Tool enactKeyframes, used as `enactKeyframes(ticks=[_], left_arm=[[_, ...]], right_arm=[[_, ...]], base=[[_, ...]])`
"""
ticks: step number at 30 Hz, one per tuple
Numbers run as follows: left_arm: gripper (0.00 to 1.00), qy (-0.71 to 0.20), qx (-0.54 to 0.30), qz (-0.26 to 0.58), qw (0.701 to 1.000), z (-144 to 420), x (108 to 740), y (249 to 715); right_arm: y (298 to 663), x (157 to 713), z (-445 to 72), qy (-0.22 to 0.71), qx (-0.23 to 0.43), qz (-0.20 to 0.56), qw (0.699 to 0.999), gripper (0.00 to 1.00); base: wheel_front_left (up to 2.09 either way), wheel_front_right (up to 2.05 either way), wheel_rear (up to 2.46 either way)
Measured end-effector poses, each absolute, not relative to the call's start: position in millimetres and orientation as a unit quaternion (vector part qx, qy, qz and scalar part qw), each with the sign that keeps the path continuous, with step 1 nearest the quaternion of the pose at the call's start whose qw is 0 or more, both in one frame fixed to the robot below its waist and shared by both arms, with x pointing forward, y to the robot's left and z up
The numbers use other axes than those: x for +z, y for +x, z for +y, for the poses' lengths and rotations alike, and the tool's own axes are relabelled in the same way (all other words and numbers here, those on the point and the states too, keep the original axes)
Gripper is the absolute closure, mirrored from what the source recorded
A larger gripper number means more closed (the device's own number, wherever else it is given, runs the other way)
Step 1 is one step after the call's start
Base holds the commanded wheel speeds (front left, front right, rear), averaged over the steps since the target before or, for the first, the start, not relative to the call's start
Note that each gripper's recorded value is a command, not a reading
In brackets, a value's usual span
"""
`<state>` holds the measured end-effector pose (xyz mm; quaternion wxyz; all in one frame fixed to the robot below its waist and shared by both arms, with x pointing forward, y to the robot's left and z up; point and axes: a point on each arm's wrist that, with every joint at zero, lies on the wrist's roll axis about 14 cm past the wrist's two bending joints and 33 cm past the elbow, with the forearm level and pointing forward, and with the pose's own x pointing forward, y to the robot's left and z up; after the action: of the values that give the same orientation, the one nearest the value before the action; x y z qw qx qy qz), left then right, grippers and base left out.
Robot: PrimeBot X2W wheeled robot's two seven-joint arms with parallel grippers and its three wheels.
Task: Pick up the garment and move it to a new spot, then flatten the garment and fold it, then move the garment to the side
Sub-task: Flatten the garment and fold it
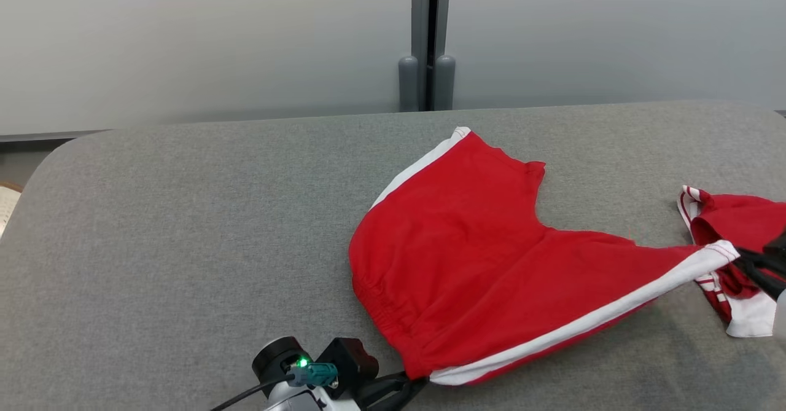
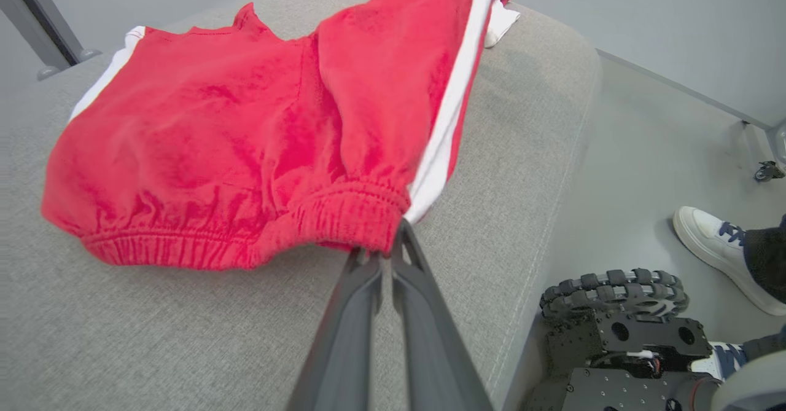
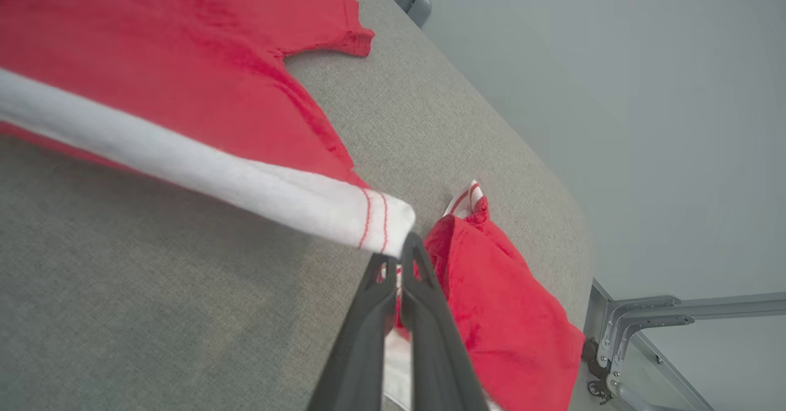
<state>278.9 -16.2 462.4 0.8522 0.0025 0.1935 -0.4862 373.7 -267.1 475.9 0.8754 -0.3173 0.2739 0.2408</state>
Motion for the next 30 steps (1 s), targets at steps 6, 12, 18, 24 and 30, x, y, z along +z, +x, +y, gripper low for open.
enactKeyframes(ticks=[6,12,18,24,30], left_arm=[[1.00,-0.014,-0.467,0.175,0.867,-10,478,294],[1.00,-0.033,-0.445,0.170,0.879,0,486,304],[1.00,-0.064,-0.424,0.166,0.888,3,494,319],[1.00,-0.102,-0.389,0.170,0.900,12,492,347],[1.00,-0.124,-0.361,0.186,0.905,19,476,370]], right_arm=[[404,492,-243,-0.339,0.261,0.243,0.870,1.00],[447,509,-212,-0.362,0.280,0.213,0.863,1.00],[485,515,-189,-0.383,0.293,0.199,0.853,1.00],[532,513,-163,-0.395,0.302,0.193,0.846,1.00],[573,499,-140,-0.401,0.312,0.194,0.839,1.00]], base=[[0.00,0.00,0.00],[0.00,0.00,0.00],[0.00,0.00,0.00],[0.00,0.00,0.00],[0.00,0.00,0.00]])
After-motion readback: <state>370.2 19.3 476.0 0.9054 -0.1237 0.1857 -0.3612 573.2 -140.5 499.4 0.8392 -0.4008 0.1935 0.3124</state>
